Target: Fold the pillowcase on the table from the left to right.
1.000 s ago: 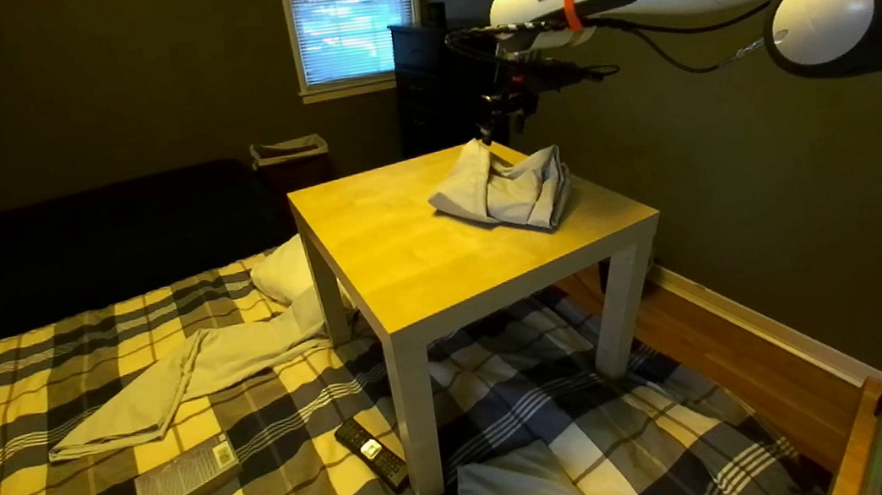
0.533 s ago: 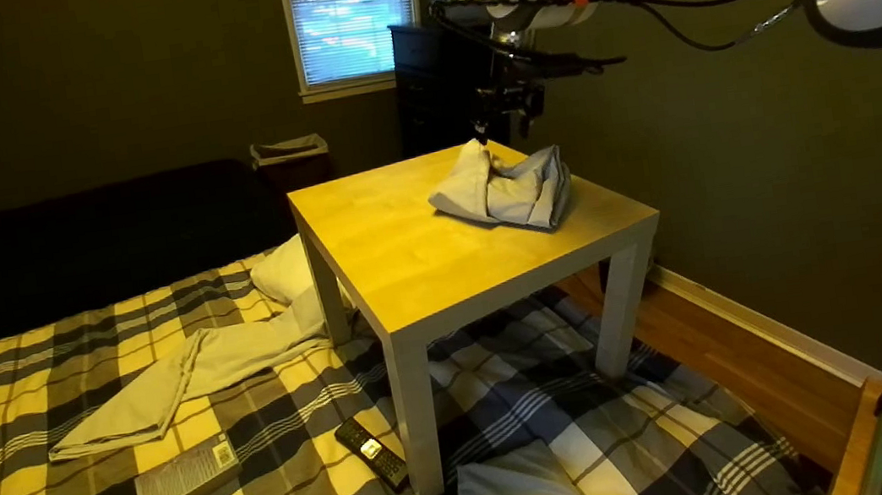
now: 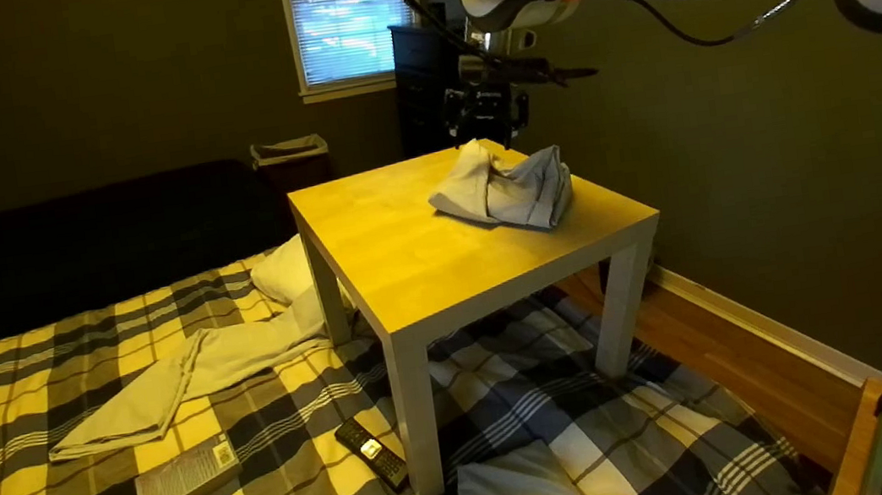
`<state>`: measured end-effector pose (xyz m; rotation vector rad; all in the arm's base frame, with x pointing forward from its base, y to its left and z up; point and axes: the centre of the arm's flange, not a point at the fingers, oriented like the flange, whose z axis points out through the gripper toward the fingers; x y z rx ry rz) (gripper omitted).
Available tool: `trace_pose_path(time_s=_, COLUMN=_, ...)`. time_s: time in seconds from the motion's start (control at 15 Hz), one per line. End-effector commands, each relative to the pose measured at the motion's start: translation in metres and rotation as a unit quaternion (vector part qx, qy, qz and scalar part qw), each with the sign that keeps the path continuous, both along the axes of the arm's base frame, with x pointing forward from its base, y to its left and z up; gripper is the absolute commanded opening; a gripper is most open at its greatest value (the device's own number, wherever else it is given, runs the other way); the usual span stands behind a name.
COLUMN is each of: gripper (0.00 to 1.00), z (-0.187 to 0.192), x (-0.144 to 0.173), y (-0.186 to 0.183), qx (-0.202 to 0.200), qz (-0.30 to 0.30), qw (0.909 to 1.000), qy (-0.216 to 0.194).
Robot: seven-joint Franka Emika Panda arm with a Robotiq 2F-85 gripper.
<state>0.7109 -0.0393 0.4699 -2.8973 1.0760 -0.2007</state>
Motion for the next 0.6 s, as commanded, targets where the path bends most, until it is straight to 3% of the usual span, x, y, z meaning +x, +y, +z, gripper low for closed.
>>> trace_pose_path(time_s=0.0, gripper=1.00, z=-0.018, x=-0.002, y=0.005, qx=0.022, qz=-0.034, qw=0.9988, qy=-0.029)
trace_pose_path(time_s=0.07, gripper=1.00, z=-0.009, x=0.005, y=0.006, qx=0.004, qz=-0.031, qw=0.9994, qy=-0.017)
trace_pose_path(time_s=0.4, gripper=1.00, z=-0.010, x=0.006, y=0.006, qx=0.004, qz=-0.031, qw=0.9993, qy=-0.020)
trace_pose_path(time_s=0.53, gripper=1.00, z=-0.015, x=0.012, y=0.005, qx=-0.035, qz=-0.079, qw=0.9959, qy=-0.029)
